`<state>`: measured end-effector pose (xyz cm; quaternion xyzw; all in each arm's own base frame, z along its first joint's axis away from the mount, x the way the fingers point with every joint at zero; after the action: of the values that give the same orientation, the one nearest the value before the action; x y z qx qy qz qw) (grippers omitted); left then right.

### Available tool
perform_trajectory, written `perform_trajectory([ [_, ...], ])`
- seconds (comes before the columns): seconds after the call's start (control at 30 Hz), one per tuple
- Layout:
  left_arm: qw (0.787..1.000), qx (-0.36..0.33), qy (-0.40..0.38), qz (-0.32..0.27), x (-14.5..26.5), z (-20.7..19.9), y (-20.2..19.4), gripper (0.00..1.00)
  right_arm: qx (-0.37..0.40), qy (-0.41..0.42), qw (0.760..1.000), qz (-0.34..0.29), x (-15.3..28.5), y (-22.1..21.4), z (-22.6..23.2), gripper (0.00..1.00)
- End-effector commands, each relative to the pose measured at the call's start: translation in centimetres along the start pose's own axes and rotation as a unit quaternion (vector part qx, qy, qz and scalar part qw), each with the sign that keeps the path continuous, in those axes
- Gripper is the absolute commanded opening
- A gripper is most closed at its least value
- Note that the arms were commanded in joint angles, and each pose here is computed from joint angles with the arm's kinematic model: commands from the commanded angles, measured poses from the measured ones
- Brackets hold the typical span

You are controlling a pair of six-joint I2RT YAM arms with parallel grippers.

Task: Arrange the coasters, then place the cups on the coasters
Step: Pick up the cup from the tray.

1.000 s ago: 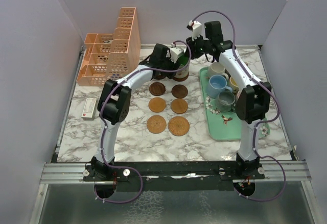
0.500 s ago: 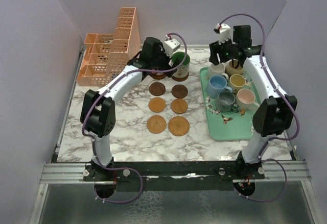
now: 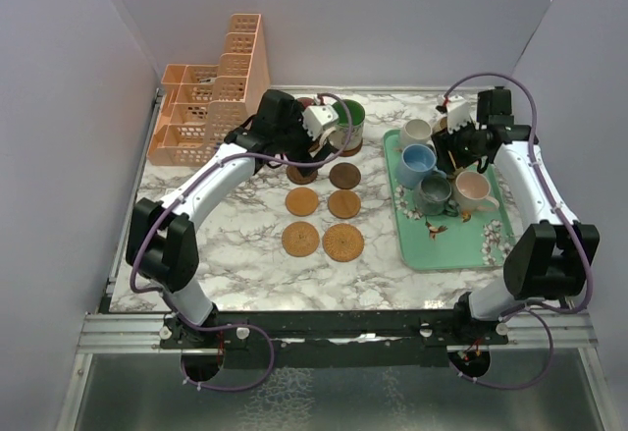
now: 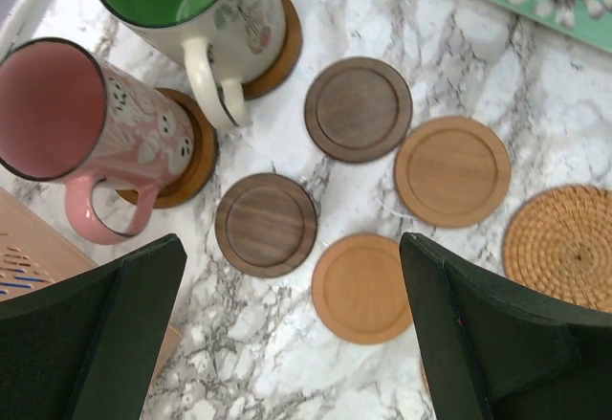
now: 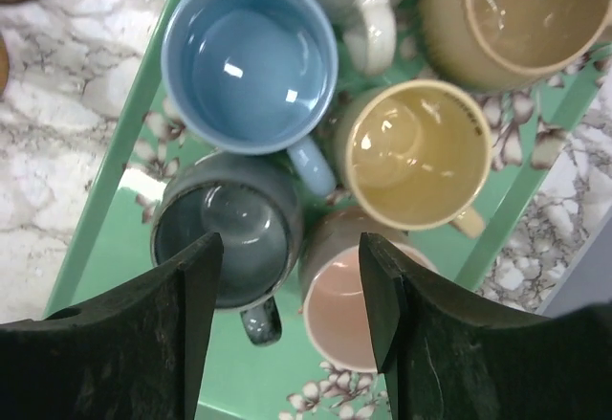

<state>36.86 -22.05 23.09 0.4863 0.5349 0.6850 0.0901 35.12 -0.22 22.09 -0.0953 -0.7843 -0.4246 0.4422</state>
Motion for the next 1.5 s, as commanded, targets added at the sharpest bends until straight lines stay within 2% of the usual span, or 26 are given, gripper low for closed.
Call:
perform_trajectory([
  [0.0,0.998,-0.038,-0.041,0.006,1.7,-1.9,-0.7,0.99,0.02,-0.014,0.999,0.028,1.3,-1.7,0.9,0.59],
  [0.23,0.998,-0.046,-0.044,0.024,1.9,-2.6,-2.5,0.97,0.025,-0.044,0.998,0.044,2.0,-2.3,-0.2,0.56],
  [0.4,0.997,-0.034,-0.057,0.031,1.2,-3.1,-2.8,0.93,-0.004,-0.023,1.0,0.007,1.1,-0.5,-0.4,0.52],
  [0.67,0.997,-0.039,-0.063,0.028,1.4,-4.2,-2.9,0.91,-0.027,0.063,0.995,-0.072,-1.2,2.3,0.3,0.45],
  [0.87,0.996,-0.044,-0.073,0.007,2.3,-4.9,-2.9,0.89,-0.022,0.045,0.992,-0.113,-2.1,4.3,-1.0,0.46],
  [1.13,0.996,-0.059,-0.062,0.0,2.5,-4.6,-2.5,0.89,-0.049,0.013,0.992,-0.113,-4.2,6.2,-3.7,0.45],
  [1.47,0.996,-0.061,-0.063,0.021,1.2,-4.2,-2.9,0.89,0.015,0.025,0.993,-0.113,-8.0,8.0,-6.3,0.48],
])
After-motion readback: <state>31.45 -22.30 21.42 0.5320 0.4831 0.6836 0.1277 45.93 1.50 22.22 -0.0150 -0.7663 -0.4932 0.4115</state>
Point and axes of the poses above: each gripper's point midway between its finger pads, its own x axis back along the fingers, its own z axis along the line the jaws close on, y = z × x, the point moved 6 cm from there along x, back along the fingers, and after that the axes turned 13 degrees about x, right-handed, at the moved point
